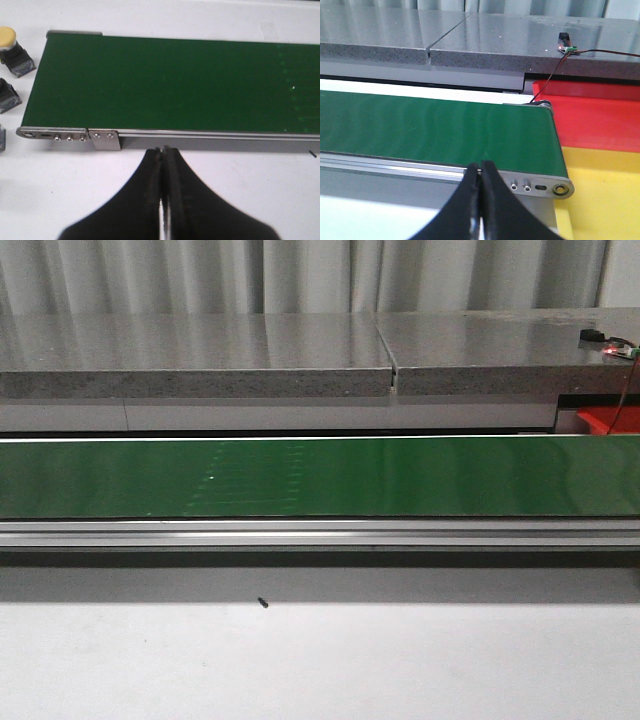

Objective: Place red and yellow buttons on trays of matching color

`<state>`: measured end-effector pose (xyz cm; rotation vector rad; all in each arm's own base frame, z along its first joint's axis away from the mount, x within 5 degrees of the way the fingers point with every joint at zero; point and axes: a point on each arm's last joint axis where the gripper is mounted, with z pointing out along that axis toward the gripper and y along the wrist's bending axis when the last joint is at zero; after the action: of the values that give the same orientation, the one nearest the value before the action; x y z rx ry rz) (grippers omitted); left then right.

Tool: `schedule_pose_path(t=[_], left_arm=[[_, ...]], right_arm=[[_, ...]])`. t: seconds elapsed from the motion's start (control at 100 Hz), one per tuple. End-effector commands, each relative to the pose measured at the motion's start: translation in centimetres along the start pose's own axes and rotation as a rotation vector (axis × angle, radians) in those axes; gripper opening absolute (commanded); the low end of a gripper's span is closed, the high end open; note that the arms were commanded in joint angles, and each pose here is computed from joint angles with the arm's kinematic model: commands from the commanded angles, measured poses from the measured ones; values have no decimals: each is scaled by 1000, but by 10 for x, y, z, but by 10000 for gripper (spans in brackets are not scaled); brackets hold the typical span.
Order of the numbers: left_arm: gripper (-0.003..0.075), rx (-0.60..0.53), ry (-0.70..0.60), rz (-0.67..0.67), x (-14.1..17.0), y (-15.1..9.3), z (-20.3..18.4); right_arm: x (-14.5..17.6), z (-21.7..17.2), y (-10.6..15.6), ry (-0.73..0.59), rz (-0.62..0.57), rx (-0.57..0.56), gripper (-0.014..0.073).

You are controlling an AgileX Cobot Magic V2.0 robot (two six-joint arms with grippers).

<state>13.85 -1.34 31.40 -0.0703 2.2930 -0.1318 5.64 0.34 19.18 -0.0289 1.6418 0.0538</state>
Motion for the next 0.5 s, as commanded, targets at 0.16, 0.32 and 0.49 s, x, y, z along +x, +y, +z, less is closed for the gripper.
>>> schedule_pose_path(t=[0.16,0.32,0.49], left_arm=[[27,20,29,-26,-11,-5,10],[318,17,45,-26,-10,-4,11],[635,11,74,-78,-7,-4,11]], right_arm=[[-13,-3,0,-115,-9,4,-109],[-13,-3,0,-115,-9,4,-109],[-13,-3,0,-115,-9,4,-109]])
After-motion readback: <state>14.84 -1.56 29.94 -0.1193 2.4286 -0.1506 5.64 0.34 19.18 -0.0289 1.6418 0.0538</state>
